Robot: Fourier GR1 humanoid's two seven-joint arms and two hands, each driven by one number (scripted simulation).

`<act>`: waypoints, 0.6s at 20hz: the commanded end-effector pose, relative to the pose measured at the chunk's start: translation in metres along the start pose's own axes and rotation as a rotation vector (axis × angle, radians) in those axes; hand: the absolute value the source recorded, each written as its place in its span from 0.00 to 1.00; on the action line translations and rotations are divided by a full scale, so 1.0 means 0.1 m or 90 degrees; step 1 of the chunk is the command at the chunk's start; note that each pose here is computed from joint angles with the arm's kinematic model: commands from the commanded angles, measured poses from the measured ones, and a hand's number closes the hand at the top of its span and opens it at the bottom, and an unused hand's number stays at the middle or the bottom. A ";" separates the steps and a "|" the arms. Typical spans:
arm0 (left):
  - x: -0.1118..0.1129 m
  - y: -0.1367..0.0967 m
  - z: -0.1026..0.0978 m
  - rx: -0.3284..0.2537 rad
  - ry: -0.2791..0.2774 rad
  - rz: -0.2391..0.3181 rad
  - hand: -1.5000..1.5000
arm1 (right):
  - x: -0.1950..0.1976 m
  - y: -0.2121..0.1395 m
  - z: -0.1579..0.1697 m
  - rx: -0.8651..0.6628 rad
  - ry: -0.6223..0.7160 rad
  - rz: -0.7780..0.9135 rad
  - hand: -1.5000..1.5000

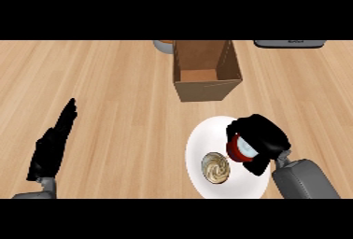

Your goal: Pick the can from the plate and place it in the cardboard box

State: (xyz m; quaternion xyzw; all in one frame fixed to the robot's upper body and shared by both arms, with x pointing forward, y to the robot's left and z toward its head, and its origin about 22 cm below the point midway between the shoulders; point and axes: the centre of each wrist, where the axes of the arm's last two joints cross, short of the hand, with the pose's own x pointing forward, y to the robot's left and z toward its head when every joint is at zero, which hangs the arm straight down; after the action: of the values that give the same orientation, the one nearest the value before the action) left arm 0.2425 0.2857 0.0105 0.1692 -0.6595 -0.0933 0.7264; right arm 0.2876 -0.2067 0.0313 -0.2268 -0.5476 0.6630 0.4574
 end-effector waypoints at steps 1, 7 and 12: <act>-0.10 -0.06 0.03 0.008 0.010 -0.003 0.50 | 0.09 -0.20 0.01 -0.056 -0.005 0.016 1.00; 0.19 -0.11 -0.09 -0.045 -0.053 -0.006 0.50 | -1.11 -1.09 0.09 -0.073 -0.037 0.077 1.00; 0.19 -0.16 -0.10 -0.055 -0.060 0.000 0.50 | -1.54 -1.35 0.26 -0.141 -0.072 0.097 1.00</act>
State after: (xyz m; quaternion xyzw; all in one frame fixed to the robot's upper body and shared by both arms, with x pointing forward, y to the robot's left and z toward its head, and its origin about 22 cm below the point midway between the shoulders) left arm 0.2551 0.2678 0.0197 0.1406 -0.6839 -0.1234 0.7052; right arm 0.3777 -0.3205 0.1141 -0.2626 -0.6012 0.6562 0.3729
